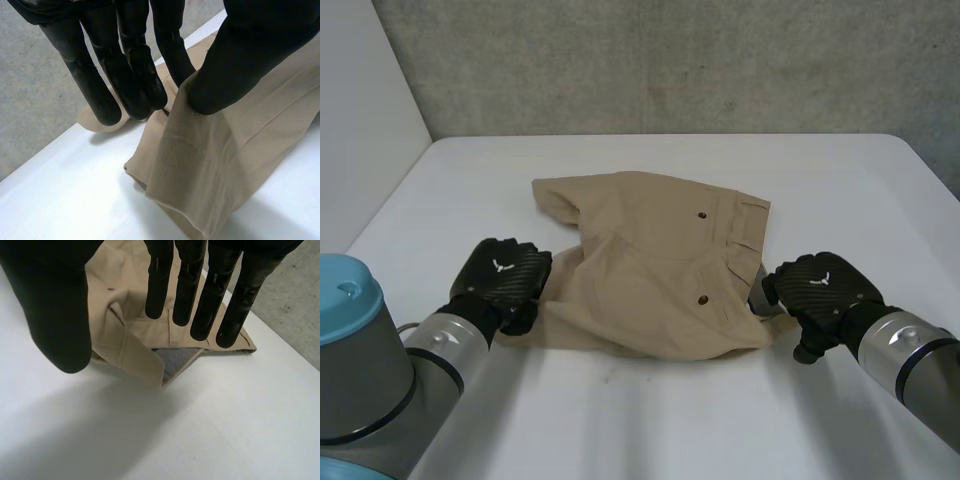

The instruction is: Fold the shorts.

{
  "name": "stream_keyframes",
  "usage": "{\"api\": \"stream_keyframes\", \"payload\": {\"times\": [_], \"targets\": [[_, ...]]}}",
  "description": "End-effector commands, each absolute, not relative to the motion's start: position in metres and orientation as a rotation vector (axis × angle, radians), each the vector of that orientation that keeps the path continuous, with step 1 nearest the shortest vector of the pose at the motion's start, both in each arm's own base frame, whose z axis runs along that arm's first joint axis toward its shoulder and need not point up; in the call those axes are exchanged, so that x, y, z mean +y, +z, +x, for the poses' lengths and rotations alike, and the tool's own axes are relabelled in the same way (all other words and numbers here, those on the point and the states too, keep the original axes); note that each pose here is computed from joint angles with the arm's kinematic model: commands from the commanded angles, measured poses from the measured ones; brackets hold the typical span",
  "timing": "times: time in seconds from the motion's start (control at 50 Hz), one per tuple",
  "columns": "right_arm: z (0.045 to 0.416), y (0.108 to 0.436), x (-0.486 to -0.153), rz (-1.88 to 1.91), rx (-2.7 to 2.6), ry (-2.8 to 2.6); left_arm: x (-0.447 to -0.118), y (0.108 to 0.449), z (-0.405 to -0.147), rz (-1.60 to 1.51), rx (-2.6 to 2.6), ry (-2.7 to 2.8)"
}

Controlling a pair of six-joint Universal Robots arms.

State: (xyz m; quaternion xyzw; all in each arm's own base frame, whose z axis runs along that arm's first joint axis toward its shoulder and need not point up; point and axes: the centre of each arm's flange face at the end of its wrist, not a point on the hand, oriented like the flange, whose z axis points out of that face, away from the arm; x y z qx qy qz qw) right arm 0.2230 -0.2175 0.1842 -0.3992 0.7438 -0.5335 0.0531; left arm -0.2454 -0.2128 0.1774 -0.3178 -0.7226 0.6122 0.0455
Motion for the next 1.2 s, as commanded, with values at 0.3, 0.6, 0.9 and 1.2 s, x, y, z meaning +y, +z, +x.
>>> {"api": "stream_keyframes", "payload": {"times": [0.3,0.6,0.9,1.2], "targets": [[0.237,0.148,-0.259,-1.197,2.193,-1.737,-0.213,0.177,-0.243,-0.965,-2.223,1.863],[0.238,0.274,-0.238,-1.092,1.890,-2.166,-0.189,0.300,-0.226,-0.836,-1.950,2.228],[0.218,0.423,-0.203,-0.775,1.630,-2.491,-0.140,0.465,-0.199,-0.524,-1.459,2.706],[0.247,0.311,-0.261,-0.941,2.079,-1.985,-0.249,0.309,-0.246,-0.797,-2.063,2.223]]}}
